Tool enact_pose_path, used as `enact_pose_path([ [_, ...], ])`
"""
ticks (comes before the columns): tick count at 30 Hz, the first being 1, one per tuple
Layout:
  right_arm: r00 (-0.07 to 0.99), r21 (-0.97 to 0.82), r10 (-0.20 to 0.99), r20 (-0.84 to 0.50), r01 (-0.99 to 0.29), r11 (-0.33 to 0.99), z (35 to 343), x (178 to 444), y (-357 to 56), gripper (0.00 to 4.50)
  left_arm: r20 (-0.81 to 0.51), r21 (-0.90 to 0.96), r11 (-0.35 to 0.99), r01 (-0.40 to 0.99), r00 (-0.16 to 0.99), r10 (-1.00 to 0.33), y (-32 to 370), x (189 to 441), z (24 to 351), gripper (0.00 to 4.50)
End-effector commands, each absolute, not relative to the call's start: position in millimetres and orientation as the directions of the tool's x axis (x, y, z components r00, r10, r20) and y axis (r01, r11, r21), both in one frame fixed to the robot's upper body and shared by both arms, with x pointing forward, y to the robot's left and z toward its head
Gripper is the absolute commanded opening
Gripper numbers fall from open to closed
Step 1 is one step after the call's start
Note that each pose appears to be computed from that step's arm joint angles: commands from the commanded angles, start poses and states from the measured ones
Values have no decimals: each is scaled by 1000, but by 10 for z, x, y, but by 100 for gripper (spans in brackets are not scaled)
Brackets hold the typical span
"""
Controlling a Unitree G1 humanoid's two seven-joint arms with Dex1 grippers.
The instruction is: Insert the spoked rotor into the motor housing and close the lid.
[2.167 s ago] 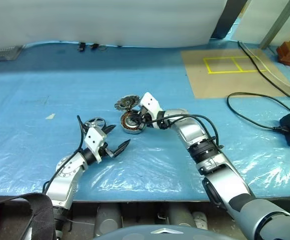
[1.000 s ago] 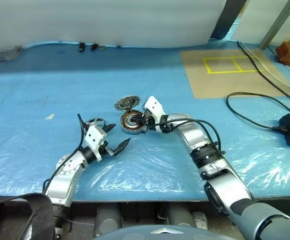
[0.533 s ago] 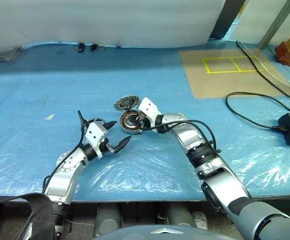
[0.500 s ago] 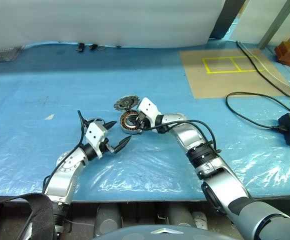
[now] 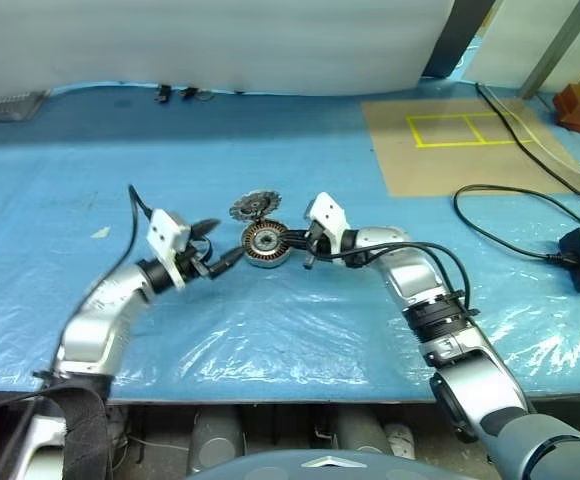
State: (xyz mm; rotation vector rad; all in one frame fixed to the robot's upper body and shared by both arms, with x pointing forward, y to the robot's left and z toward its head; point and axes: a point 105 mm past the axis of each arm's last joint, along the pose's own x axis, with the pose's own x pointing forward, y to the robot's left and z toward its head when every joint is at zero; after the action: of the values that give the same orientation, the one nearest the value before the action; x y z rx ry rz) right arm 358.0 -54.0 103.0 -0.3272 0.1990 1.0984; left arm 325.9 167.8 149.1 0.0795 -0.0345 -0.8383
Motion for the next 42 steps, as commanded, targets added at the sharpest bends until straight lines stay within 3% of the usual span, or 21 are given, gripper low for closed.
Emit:
enact_pose_path([
  [1, 443, -174, 853, -277, -896, 409, 1190, 3522, -589, 1, -45, 102, 613, 783, 619, -784, 1853, 3339, 1677, 450],
  [4, 458, -177, 843, -282, -889, 423, 1199, 3493, -645, 1, -121, 105, 562, 821, 571, -812, 1964, 3445, 1747, 450],
  [9, 503, -166, 823, -263, -864, 475, 1206, 3483, -693, 0, -254, 154, 529, 835, 551, -795, 2092, 3636, 1694, 329],
  [15, 518, -143, 815, -260, -855, 498, 1154, 3395, -709, 0, -395, 125, 454, 882, 464, -793, 2117, 3680, 1553, 329],
  [21, 535, -134, 803, -262, -844, 519, 1130, 3376, -728, 0, -448, 72, 421, 904, 407, -796, 2137, 3656, 1518, 329],
  [33, 543, -128, 798, -262, -839, 529, 1109, 3380, -727, 0, -580, 68, 426, 902, 384, -719, 2314, 3606, 1370, 329],
  [42, 553, -129, 790, -265, -832, 539, 1092, 3391, -741, 0, -597, 38, 432, 901, 367, -714, 2282, 3580, 1243, 329],
])
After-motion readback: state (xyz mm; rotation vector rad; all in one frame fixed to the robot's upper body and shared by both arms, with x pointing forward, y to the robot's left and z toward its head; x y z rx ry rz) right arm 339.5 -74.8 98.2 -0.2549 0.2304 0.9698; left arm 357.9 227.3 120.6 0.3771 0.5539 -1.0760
